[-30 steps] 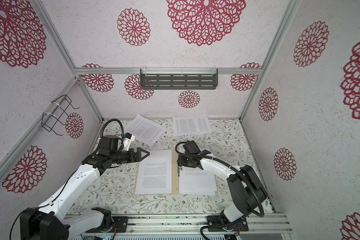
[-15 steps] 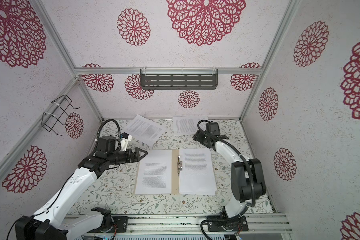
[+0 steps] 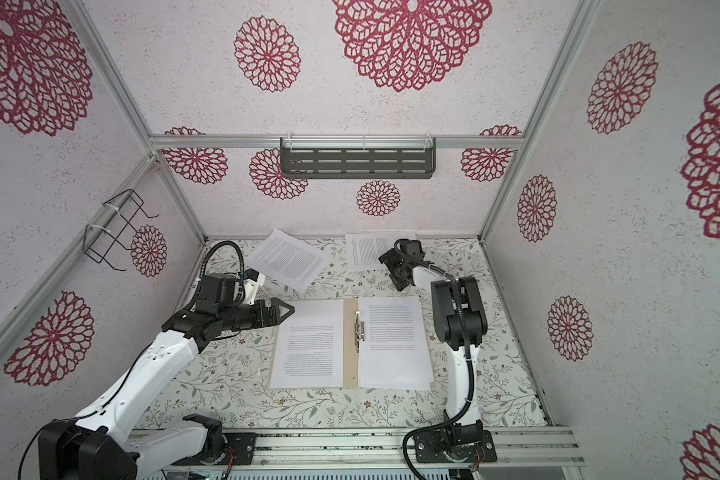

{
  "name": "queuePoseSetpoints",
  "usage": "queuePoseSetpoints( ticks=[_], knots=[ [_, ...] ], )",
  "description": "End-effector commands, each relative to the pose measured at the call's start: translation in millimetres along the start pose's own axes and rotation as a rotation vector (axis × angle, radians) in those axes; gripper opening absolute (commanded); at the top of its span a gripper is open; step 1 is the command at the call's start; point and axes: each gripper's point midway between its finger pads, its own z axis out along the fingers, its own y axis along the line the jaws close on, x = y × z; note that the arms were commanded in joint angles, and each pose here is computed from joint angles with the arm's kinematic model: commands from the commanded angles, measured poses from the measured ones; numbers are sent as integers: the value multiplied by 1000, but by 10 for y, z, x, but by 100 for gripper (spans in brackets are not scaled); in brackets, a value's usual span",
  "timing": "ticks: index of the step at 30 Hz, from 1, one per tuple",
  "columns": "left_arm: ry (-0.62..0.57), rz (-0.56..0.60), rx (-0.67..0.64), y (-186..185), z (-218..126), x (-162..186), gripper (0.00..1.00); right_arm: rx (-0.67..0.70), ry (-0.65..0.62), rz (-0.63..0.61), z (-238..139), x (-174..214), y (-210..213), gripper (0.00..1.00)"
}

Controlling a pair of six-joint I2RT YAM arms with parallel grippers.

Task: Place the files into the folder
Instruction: 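Lift the right gripper away from the clip toward the far sheets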

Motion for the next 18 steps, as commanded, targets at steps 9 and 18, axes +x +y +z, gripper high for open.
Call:
queuePoseSetpoints(
  ticks=[9,18],
  knots=[
    [-28,-1,31,9,-37,-156,97,-2,-76,252,287,-105,-34,93],
    [-42,-14,40,26,-65,-186,97,-80,-128,317,512,-153,91,90]
  ],
)
